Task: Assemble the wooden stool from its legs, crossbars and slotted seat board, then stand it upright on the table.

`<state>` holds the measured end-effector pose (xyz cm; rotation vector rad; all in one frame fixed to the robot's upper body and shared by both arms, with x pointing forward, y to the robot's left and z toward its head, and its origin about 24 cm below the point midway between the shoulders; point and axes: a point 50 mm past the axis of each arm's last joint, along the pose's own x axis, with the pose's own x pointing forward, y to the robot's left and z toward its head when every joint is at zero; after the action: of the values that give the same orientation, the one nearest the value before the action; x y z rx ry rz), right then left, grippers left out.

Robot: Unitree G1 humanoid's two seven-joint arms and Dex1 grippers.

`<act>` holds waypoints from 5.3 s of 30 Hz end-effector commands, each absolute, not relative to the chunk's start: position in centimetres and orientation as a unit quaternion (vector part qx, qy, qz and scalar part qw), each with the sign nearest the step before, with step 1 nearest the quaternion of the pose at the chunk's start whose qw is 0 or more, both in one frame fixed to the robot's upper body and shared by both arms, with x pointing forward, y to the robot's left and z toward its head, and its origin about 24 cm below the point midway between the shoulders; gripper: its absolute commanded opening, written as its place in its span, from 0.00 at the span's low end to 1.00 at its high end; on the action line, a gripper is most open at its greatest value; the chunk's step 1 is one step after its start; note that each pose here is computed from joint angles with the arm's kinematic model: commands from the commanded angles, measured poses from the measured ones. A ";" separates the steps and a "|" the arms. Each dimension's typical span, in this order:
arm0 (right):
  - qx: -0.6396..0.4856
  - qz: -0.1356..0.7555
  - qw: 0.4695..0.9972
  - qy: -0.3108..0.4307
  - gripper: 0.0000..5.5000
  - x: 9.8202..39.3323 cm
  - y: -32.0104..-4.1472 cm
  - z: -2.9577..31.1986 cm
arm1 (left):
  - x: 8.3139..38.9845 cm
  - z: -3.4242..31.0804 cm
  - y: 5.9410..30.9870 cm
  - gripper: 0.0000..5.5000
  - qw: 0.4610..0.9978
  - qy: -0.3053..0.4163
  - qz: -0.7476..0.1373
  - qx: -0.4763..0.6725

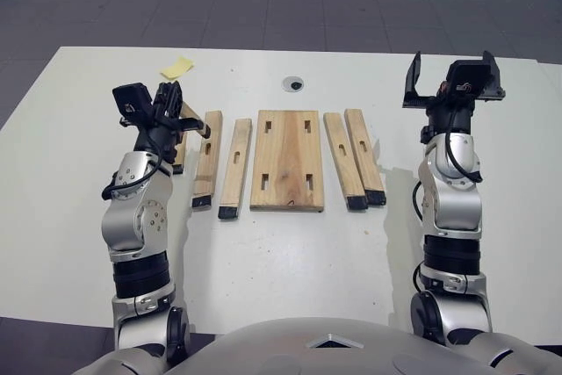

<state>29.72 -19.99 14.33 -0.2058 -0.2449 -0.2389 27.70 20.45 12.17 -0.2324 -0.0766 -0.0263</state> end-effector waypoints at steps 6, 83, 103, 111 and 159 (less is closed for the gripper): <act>-0.095 -0.117 0.982 -0.111 0.98 29.3 -19.7 13.9 | 27.2 10.7 21.4 0.08 0.992 -0.012 0.019 -0.124; -0.096 -0.073 0.985 -0.125 0.98 30.9 -18.4 15.1 | 27.1 1.3 19.6 0.42 0.986 0.151 0.036 -0.064; -0.104 -0.063 0.984 -0.127 0.98 31.5 -18.5 15.0 | 28.6 15.5 22.2 0.98 0.984 -0.155 -0.028 -0.078; -0.104 -0.054 0.984 -0.132 0.98 31.7 -18.1 15.2 | 31.7 21.0 21.5 0.98 0.977 -0.204 -0.045 -0.037; -0.092 -0.050 0.985 -0.139 0.98 32.3 -17.5 15.3 | 35.0 9.4 20.2 0.98 0.998 -0.008 -0.040 0.038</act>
<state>32.13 -17.46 15.10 -0.1901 -0.2776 -0.1015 35.62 20.39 12.95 0.0946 -0.1527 -0.0765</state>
